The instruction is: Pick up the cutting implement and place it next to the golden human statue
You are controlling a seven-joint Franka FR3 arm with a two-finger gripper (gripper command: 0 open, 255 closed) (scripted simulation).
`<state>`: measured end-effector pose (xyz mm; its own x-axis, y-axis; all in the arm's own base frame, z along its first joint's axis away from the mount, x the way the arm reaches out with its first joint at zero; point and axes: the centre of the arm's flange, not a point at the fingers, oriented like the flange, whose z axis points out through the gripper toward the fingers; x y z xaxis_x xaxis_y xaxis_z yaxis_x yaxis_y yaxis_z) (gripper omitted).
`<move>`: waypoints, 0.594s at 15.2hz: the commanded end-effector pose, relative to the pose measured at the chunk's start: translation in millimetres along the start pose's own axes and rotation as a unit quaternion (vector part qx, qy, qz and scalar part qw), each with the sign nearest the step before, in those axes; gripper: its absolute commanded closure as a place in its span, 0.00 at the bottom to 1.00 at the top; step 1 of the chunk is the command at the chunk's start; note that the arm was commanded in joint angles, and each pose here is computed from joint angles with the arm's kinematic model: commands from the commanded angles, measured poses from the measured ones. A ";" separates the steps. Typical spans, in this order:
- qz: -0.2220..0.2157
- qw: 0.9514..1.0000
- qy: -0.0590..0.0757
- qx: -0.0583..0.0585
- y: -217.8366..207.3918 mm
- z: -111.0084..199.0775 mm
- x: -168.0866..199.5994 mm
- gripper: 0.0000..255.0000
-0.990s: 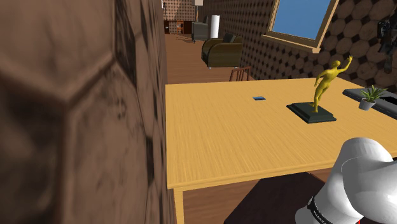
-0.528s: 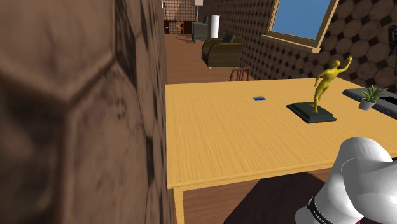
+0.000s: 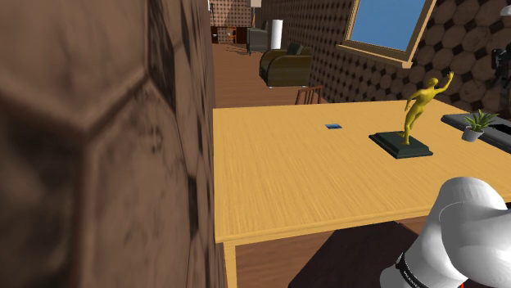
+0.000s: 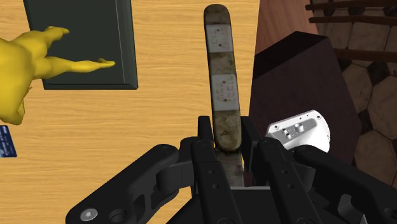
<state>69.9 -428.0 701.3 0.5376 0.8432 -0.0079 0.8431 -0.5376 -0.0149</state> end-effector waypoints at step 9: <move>0.000 1.000 0.000 0.000 1.4 53.0 1.3 1.00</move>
<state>70.3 -427.8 654.1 0.5375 0.8432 -0.0079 0.8431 -0.5376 -0.0149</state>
